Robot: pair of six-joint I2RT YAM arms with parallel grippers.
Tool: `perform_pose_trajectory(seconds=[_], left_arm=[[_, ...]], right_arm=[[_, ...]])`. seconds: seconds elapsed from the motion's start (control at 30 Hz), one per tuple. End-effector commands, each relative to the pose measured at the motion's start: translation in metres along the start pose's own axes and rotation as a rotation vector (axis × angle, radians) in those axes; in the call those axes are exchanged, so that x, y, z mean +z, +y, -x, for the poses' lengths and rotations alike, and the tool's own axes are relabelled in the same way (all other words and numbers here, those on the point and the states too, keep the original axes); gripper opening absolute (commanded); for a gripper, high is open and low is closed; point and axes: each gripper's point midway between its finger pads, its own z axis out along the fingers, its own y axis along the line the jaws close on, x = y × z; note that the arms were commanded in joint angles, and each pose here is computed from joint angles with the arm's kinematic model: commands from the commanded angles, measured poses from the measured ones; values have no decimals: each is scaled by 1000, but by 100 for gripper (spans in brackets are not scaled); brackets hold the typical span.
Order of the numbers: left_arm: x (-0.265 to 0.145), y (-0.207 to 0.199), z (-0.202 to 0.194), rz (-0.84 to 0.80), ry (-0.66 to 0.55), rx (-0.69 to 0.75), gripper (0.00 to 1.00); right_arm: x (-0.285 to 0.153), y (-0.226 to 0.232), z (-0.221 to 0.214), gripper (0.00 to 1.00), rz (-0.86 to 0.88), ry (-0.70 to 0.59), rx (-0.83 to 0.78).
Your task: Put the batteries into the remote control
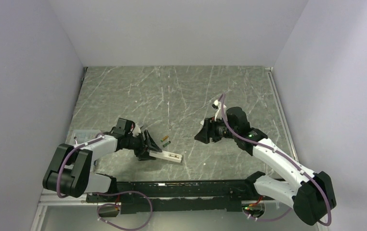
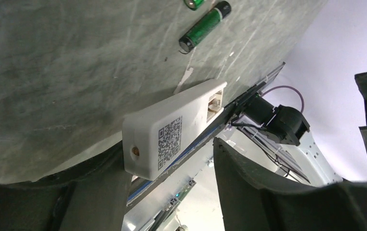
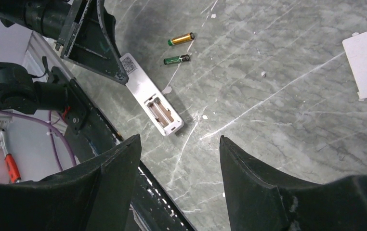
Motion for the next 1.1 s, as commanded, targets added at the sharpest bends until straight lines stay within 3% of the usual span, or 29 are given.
perform_pose_trajectory(seconds=[0.0, 0.33, 1.07], left_arm=[[0, 0, 6, 31, -12, 26, 65], [-7, 2, 6, 92, -25, 13, 77], [-47, -13, 4, 136, -141, 64, 79]], right_arm=[[3, 9, 7, 64, 52, -25, -37], [8, 8, 2, 64, 55, 3, -29], [60, 18, -5, 62, -34, 153, -184]])
